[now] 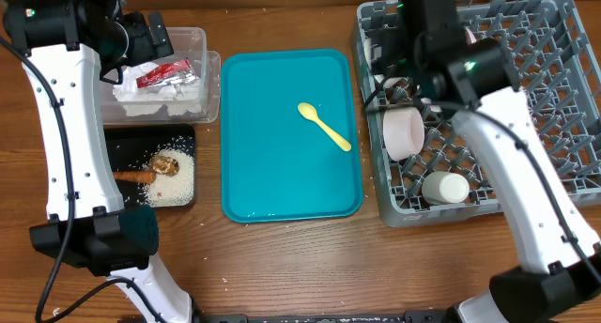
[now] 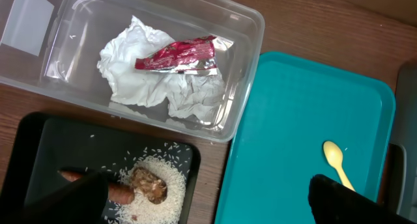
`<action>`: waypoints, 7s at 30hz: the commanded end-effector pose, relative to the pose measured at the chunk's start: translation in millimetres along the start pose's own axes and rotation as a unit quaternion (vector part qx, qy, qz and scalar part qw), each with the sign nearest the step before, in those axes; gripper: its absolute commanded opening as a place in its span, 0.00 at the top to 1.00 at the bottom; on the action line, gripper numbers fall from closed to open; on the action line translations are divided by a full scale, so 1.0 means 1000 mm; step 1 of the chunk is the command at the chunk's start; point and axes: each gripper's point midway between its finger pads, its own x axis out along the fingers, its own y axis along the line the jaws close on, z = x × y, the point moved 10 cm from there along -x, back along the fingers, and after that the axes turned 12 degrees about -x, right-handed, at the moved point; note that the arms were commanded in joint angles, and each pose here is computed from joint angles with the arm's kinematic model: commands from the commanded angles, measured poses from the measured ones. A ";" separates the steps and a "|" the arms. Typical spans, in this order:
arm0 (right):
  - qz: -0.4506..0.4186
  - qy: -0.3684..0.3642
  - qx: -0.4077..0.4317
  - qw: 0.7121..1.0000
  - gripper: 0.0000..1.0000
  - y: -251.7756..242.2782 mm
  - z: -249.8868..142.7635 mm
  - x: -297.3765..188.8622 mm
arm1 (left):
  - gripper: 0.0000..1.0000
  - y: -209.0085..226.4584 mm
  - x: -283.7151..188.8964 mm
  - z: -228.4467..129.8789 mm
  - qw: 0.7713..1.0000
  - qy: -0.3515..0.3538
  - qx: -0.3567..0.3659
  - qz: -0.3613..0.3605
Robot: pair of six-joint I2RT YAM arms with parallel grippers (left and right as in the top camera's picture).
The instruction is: Sort waste into correct bins and load items into the dishwasher
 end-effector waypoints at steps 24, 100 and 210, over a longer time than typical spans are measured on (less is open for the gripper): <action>0.245 0.178 -0.094 0.948 0.35 0.140 -0.091 0.238 | 0.00 0.002 0.001 0.001 1.000 0.000 -0.004 0.003; 0.184 0.386 -0.093 0.899 0.96 0.233 -0.152 0.223 | 0.00 0.002 0.001 0.001 1.000 0.000 -0.004 0.003; 0.167 0.307 0.123 0.929 0.60 0.196 -0.148 0.226 | 0.00 0.002 0.001 0.001 1.000 0.000 -0.004 0.003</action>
